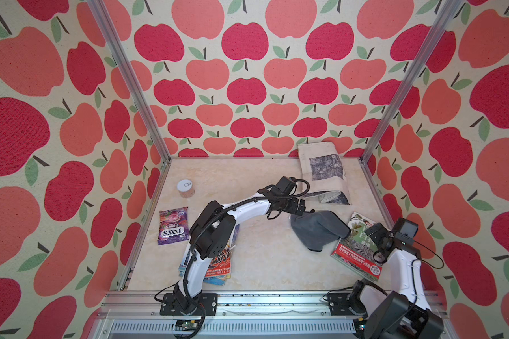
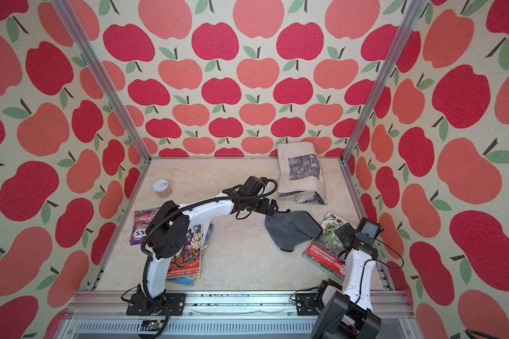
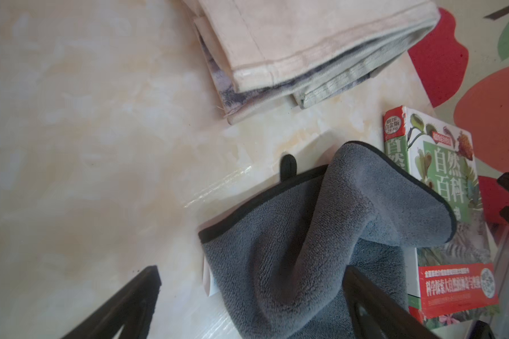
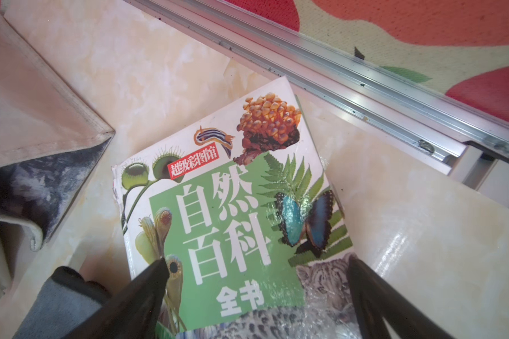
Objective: Wipe the cover of the book
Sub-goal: Pick up the cleaning item at the center of the board, then adjust the cleaning item, then wipe the dirt from the cover of the book.
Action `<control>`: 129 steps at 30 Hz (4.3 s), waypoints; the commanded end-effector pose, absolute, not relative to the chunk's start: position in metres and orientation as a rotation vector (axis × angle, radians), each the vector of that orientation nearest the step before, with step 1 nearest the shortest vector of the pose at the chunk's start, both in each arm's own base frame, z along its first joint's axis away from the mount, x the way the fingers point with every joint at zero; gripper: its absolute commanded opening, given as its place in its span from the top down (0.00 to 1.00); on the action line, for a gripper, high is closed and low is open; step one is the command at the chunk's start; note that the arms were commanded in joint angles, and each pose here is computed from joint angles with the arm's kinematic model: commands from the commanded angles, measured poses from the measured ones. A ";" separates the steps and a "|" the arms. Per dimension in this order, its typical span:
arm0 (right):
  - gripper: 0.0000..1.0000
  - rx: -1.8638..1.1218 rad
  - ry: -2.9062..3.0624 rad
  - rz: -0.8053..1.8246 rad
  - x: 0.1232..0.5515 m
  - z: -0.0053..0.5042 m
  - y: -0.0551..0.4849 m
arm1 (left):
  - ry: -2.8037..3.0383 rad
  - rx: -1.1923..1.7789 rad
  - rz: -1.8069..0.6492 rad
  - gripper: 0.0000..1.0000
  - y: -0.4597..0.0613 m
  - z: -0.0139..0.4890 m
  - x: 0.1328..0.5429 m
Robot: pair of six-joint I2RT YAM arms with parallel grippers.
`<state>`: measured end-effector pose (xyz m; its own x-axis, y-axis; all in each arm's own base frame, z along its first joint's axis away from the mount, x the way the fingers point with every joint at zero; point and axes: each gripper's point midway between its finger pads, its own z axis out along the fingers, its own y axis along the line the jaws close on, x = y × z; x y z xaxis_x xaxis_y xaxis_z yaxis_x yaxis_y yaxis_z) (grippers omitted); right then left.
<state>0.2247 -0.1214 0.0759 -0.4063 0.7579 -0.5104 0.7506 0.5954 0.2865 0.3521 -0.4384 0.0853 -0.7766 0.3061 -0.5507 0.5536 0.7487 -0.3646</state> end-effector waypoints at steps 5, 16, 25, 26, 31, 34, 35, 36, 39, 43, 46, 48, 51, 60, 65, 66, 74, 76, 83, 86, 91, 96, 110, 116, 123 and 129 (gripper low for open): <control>0.01 1.351 2.205 0.159 0.234 0.042 -0.136 | 2.378 0.917 -0.843 0.01 -0.480 0.076 0.322; 0.01 1.192 2.337 0.293 0.256 0.028 -0.105 | 2.444 0.959 -0.782 0.52 -0.480 0.042 0.307; 0.01 0.903 2.495 0.370 0.273 0.029 -0.046 | 2.484 0.647 -1.001 1.00 -0.421 0.086 0.315; 0.01 0.843 2.516 0.369 0.276 0.029 -0.034 | 2.444 0.583 -1.041 1.00 -0.407 0.104 0.316; 0.01 0.596 2.608 0.385 0.284 0.030 0.021 | 2.270 0.385 -0.968 1.00 -0.322 0.173 0.319; 0.01 0.497 2.644 0.456 0.284 0.028 0.058 | 2.206 0.304 -0.879 1.00 -0.277 0.201 0.314; 0.01 0.464 2.647 0.486 0.284 0.028 0.073 | 2.181 0.287 -0.875 1.00 -0.267 0.212 0.312; 0.01 0.436 2.650 0.510 0.284 0.027 0.086 | 2.168 0.272 -0.872 1.00 -0.259 0.218 0.309; 0.01 0.315 2.657 0.626 0.285 0.031 0.135 | 2.143 0.249 -0.881 1.00 -0.248 0.233 0.300; 0.01 0.059 2.676 0.820 0.280 0.053 0.192 | 2.123 0.227 -0.940 1.00 -0.244 0.241 0.288; 0.01 -0.114 2.609 0.748 0.276 0.086 0.190 | 2.096 0.258 -1.006 1.00 -0.248 0.247 0.278; 0.01 -0.215 2.516 0.713 0.271 0.117 0.183 | 2.073 0.299 -1.049 1.00 -0.250 0.252 0.269; 0.01 -0.378 2.275 0.789 0.255 0.180 0.188 | 2.056 0.376 -1.137 1.00 -0.259 0.253 0.257; 0.01 -0.785 1.760 0.872 0.182 0.274 0.221 | 2.018 0.613 -1.473 1.00 -0.299 0.266 0.232; 0.01 -0.851 1.684 0.864 0.178 0.289 0.235 | 1.981 0.714 -1.574 1.00 -0.313 0.276 0.218; 0.01 -0.882 1.675 0.884 0.176 0.291 0.242 | 1.969 0.720 -1.587 1.00 -0.314 0.279 0.217; 0.01 -1.076 1.738 0.831 0.173 0.259 0.284 | 1.902 0.758 -1.682 1.00 -0.323 0.293 0.209; 0.01 -1.077 1.725 0.852 0.172 0.258 0.291 | 1.895 0.766 -1.704 1.00 -0.324 0.294 0.207; 0.02 -0.992 1.725 0.719 0.195 0.247 0.305 | 1.829 0.801 -1.801 1.00 -0.329 0.304 0.200; 0.20 -0.878 1.737 0.687 0.211 0.252 0.304 | 1.824 0.814 -1.829 1.00 -0.329 0.304 0.196; 0.96 -0.836 1.704 0.725 0.212 0.264 0.305 | 1.863 0.759 -1.765 0.65 -0.321 0.300 0.200; 1.00 -0.804 1.791 0.686 0.215 0.253 0.292 | 1.977 0.591 -1.540 0.01 -0.286 0.285 0.219; 1.00 -0.513 2.407 0.898 0.278 0.138 0.285 | 1.948 0.141 -1.339 0.01 -0.207 0.261 0.249; 1.00 -0.451 2.593 1.009 0.309 0.087 0.309 | 1.983 -0.012 -1.270 0.01 -0.196 0.239 0.263; 1.00 -0.400 2.672 1.082 0.279 0.039 0.302 | 1.968 -0.045 -1.281 0.01 -0.193 0.224 0.260; 1.00 -0.474 2.698 1.065 0.229 0.032 0.285 | 1.943 -0.055 -1.269 0.01 -0.193 0.221 0.268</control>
